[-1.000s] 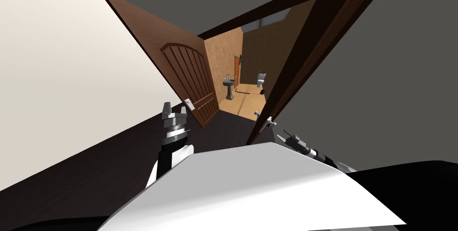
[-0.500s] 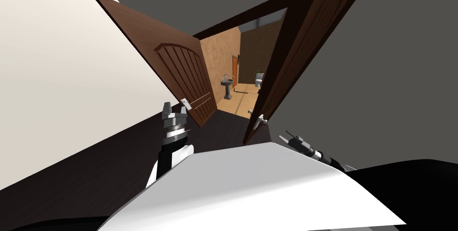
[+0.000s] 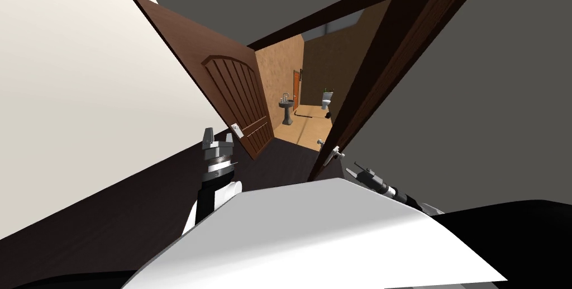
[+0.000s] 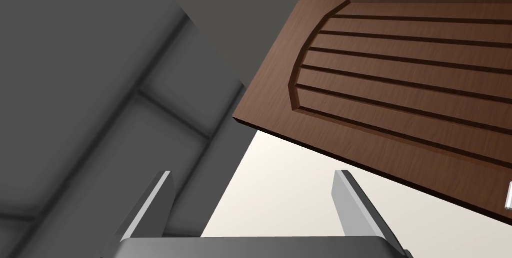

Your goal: Pull the door open

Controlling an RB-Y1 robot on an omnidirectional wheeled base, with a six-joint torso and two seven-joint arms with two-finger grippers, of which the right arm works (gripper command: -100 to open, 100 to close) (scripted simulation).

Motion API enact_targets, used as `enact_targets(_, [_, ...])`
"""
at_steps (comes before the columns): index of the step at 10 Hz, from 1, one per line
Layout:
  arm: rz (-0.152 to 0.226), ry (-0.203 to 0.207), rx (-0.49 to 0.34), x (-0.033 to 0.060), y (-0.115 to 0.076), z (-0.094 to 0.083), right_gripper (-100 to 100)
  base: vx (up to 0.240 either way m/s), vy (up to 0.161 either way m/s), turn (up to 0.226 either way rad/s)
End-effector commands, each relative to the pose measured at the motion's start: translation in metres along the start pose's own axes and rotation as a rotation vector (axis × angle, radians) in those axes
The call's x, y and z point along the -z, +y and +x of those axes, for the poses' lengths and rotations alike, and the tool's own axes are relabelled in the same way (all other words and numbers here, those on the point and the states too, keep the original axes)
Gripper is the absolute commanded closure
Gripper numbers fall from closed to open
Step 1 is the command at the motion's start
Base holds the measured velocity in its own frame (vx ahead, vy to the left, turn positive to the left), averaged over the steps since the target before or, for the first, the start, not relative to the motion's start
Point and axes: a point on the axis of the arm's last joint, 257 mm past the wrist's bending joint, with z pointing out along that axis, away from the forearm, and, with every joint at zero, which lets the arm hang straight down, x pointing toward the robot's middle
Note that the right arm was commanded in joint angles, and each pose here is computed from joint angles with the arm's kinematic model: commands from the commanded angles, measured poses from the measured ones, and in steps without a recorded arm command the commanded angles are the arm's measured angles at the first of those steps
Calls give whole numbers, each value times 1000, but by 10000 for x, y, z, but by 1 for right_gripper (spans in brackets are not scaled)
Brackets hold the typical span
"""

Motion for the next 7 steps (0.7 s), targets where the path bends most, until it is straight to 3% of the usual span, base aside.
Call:
enact_targets(1, [-6, -3, -4, -65, -21, -1, -100, 142, 190, 71])
enact_targets(6, [-6, -31, -18, -273, -126, -52, -100, 131, 165, 70])
enact_targets(7, [-6, -31, -18, -273, -126, -52, -100, 82, 96, 31])
